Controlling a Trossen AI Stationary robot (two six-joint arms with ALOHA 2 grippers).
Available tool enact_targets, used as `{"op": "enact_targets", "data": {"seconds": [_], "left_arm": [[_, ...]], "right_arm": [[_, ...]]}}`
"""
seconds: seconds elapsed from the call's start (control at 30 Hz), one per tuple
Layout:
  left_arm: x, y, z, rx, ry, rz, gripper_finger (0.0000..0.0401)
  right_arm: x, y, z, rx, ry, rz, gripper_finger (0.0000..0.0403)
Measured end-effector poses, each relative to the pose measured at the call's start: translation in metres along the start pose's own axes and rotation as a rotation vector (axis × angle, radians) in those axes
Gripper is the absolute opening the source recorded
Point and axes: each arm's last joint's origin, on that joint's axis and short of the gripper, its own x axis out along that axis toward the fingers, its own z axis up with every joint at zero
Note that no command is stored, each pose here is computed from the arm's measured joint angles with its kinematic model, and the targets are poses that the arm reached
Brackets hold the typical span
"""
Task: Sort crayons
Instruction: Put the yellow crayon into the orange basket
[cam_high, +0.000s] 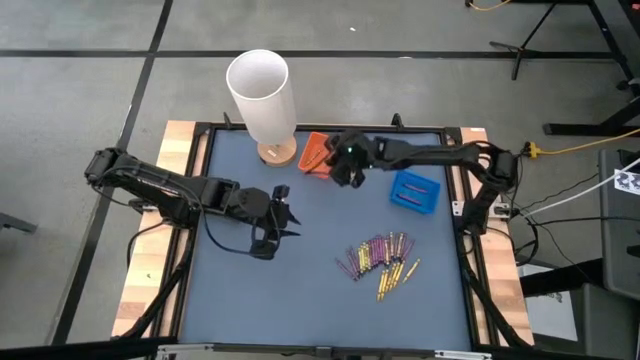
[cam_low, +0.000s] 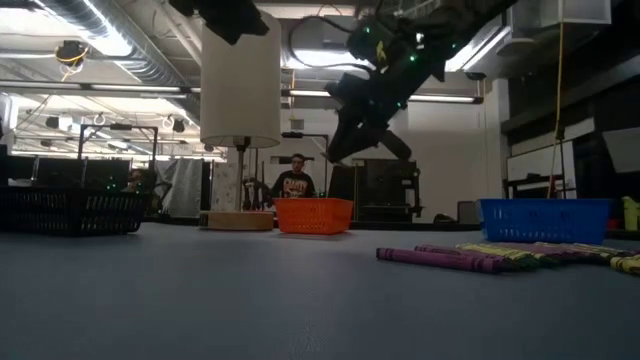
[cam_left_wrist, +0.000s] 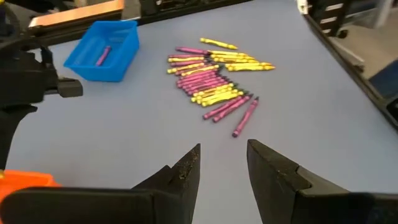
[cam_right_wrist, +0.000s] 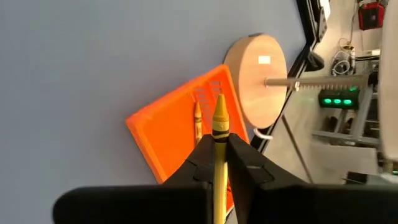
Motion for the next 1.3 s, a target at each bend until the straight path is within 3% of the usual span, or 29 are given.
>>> {"op": "enact_targets", "data": {"seconds": [0.37, 0.67, 0.97, 1.3], "left_arm": [[0.000, 0.003, 0.000, -0.001, 0.004, 0.090, 0.0115], [0.000, 0.004, 0.000, -0.002, 0.004, 0.119, 0.0115], [0.000, 0.004, 0.000, -0.001, 0.005, 0.118, 0.0115], [0.000, 0.004, 0.000, -0.001, 0.006, 0.117, 0.0115]], "right_arm": [[0.009, -0.008, -0.032, 0.047, -0.085, -0.002, 0.0021], [0.031, 0.001, -0.035, 0.022, -0.081, 0.012, 0.0021], [0.032, 0.001, -0.036, 0.023, -0.046, 0.004, 0.0022], [0.032, 0.001, -0.036, 0.024, -0.045, 0.005, 0.0096]]}}
